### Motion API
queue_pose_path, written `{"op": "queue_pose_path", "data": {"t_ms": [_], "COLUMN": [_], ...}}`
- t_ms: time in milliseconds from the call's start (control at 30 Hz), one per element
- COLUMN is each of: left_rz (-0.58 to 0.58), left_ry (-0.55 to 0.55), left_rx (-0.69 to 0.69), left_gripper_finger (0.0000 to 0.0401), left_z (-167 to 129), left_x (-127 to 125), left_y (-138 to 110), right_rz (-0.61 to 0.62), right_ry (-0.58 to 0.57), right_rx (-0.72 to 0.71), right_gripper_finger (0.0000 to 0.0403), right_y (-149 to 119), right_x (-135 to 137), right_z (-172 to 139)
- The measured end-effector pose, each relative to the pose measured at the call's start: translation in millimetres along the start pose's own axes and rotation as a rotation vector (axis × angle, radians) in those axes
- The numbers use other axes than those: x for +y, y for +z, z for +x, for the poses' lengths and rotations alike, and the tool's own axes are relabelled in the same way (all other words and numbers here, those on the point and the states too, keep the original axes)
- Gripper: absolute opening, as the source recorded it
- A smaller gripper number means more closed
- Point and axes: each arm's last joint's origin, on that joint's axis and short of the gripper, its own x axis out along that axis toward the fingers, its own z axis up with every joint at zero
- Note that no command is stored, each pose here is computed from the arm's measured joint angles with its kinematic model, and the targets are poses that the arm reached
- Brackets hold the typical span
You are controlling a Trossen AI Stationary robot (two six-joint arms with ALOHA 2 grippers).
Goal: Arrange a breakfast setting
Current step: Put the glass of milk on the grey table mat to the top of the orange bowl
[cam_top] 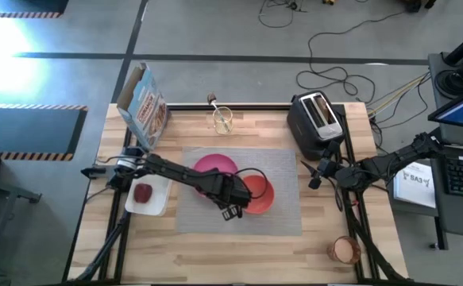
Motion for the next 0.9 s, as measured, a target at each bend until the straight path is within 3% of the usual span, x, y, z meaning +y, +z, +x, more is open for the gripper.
{"op": "queue_pose_path", "data": {"t_ms": [167,367,600,900], "left_rz": [0.017,0.045,-0.04,-0.144], "left_ry": [0.024,0.118,0.19,0.17], "left_rx": [-0.019,-0.004,0.006,-0.023], "left_gripper_finger": [0.0155,0.0162,0.0162,0.0162], "left_z": [-18,-43,-70,-83], "left_x": [-5,-2,11,20], "left_y": [0,-7,-29,-58], "right_rz": [0.0,0.0,0.001,0.0], "right_ry": [0.0,0.0,0.0,0.0], "right_rx": [0.0,0.0,0.0,0.0], "right_gripper_finger": [0.0215,0.0215,0.0215,0.0215], "right_y": [0,0,0,0], "right_x": [0,0,0,0], "right_z": [0,0,0,0]}}
